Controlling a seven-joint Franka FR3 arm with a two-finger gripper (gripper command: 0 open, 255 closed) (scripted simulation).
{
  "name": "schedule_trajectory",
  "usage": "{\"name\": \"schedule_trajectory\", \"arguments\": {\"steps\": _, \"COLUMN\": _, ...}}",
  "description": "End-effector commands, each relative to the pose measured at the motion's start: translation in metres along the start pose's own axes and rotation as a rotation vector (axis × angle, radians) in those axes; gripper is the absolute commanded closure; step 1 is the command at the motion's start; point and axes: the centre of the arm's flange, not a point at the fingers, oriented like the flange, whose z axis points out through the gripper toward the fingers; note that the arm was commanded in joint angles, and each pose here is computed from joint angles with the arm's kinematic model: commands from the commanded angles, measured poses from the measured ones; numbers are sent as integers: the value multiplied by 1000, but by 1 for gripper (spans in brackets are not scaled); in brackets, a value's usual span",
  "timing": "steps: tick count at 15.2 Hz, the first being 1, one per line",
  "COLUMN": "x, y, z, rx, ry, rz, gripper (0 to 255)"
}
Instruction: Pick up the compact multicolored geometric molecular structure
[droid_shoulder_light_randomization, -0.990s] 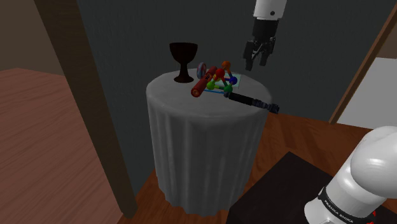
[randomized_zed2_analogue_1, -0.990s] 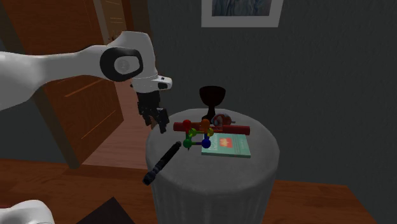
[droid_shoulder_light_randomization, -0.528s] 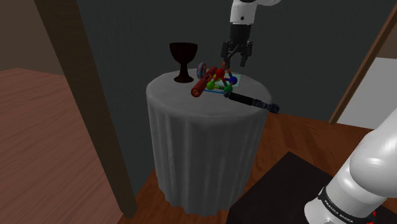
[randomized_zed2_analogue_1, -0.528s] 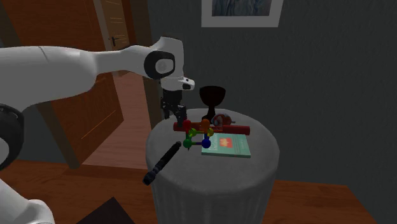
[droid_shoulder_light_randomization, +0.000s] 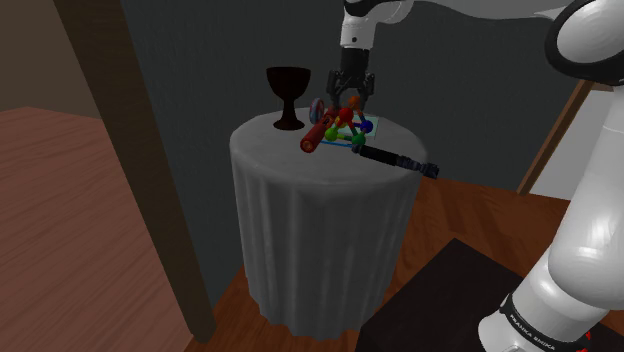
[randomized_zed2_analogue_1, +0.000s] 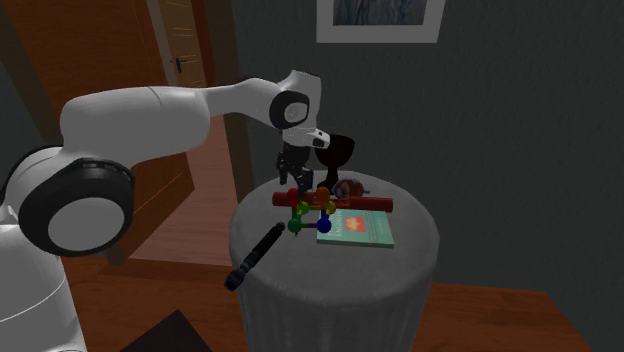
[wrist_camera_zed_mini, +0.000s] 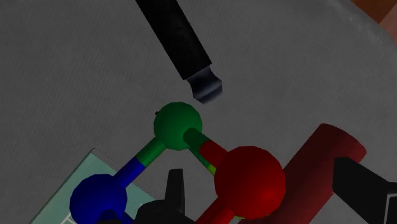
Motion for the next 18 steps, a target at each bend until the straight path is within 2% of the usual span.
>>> {"name": "schedule_trajectory", "arguments": {"steps": 1, "x": 2, "y": 1, "z": 9, "rx": 2, "ry": -1, "rz": 2, "gripper": 0}}
{"name": "schedule_trajectory", "arguments": {"steps": 5, "x": 5, "y": 3, "z": 33, "rx": 2, "ry": -1, "rz": 2, "gripper": 0}}
{"name": "schedule_trajectory", "arguments": {"steps": 7, "x": 5, "y": 3, "z": 33, "rx": 2, "ry": -1, "rz": 2, "gripper": 0}}
{"name": "schedule_trajectory", "arguments": {"steps": 8, "x": 5, "y": 3, "z": 33, "rx": 2, "ry": -1, "rz": 2, "gripper": 255}}
{"name": "schedule_trajectory", "arguments": {"steps": 18, "x": 5, "y": 2, "z": 28, "rx": 2, "ry": -1, "rz": 2, "gripper": 255}}
